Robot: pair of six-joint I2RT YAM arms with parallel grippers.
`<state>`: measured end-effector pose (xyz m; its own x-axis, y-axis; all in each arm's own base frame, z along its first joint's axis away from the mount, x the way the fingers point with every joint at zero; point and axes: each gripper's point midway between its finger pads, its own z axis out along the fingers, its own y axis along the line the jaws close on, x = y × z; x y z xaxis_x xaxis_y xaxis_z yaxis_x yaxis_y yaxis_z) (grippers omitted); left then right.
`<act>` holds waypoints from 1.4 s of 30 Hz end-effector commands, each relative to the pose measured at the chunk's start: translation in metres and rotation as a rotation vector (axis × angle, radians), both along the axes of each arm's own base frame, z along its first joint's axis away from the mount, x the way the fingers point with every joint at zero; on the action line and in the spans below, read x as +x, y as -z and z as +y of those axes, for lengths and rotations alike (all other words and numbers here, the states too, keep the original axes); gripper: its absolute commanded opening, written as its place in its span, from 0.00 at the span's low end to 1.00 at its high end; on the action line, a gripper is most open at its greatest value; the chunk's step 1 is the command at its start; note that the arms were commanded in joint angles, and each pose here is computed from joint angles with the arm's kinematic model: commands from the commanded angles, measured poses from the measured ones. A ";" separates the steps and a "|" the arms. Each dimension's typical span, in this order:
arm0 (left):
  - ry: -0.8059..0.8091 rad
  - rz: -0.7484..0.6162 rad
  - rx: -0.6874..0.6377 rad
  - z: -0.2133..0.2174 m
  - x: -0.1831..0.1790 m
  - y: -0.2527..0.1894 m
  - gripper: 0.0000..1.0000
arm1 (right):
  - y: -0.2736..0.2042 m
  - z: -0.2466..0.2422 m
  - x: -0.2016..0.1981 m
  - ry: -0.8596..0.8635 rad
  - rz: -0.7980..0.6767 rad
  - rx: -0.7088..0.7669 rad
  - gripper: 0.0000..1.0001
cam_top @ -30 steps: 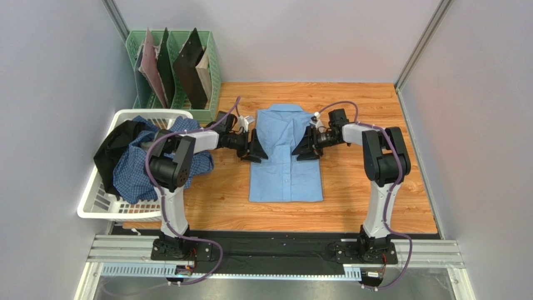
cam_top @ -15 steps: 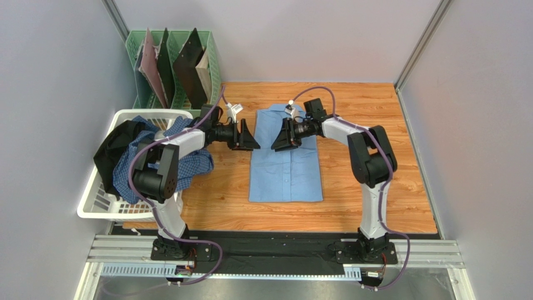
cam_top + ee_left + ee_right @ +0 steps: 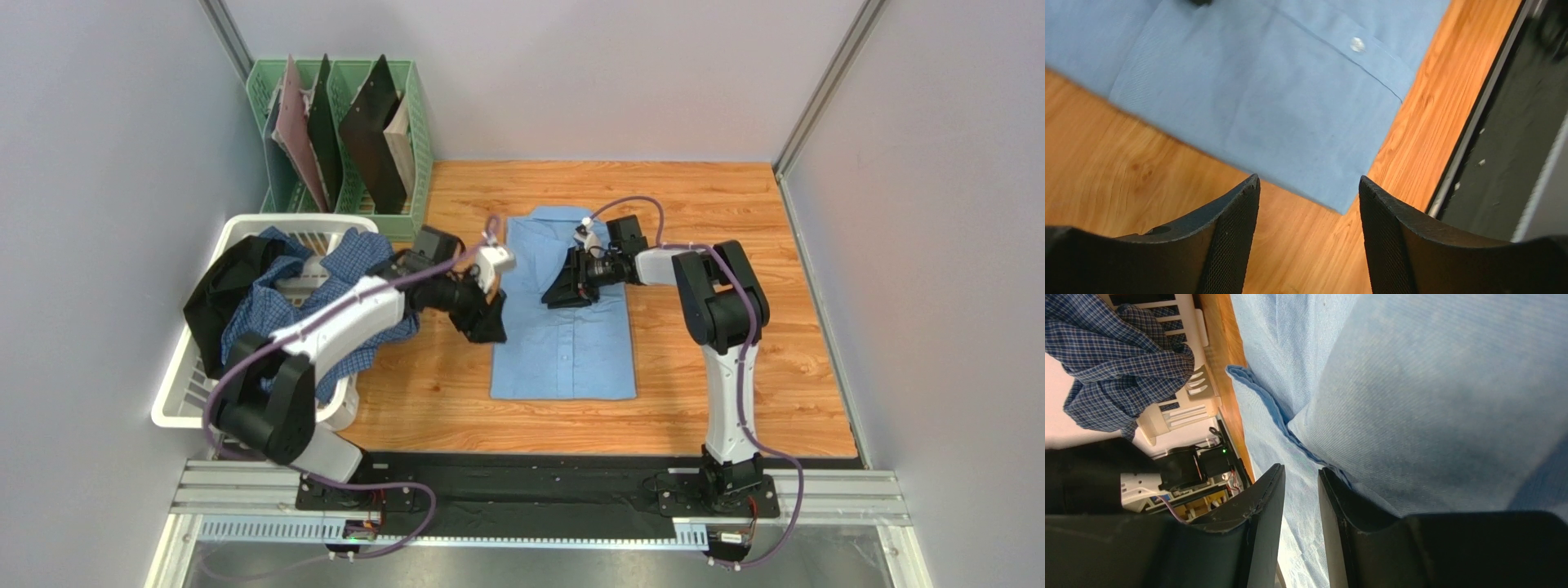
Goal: Fold and stack the long sleeve shirts
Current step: Fold the shirt
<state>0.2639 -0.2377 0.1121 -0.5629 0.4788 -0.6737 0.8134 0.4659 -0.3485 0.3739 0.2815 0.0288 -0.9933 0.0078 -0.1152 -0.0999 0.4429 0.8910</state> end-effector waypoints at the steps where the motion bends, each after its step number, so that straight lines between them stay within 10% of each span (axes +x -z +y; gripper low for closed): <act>1: 0.245 -0.429 0.214 0.003 -0.029 0.005 0.65 | -0.021 0.003 0.003 0.022 -0.123 -0.041 0.35; 7: 0.510 -0.708 0.290 -0.040 -0.084 0.021 0.59 | -0.057 -0.015 -0.013 -0.128 -0.283 -0.113 0.33; 23: 0.669 -0.827 0.579 -0.077 -0.092 0.102 0.47 | 0.020 -0.040 -0.032 -0.217 -0.178 -0.293 0.21; 29: 0.655 -0.783 0.504 -0.081 -0.104 0.075 0.01 | 0.022 -0.038 -0.040 -0.235 -0.179 -0.302 0.20; 42: 0.728 -0.413 0.332 -0.064 -0.167 -0.022 0.00 | -0.008 -0.026 -0.129 -0.377 -0.181 -0.244 0.20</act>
<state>0.1194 -0.3272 0.1203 0.3192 0.7894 -0.5243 0.9410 -0.1983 0.2743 0.2631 0.2542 0.0256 -0.9287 -0.3296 -0.1702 -0.3398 0.5719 0.7467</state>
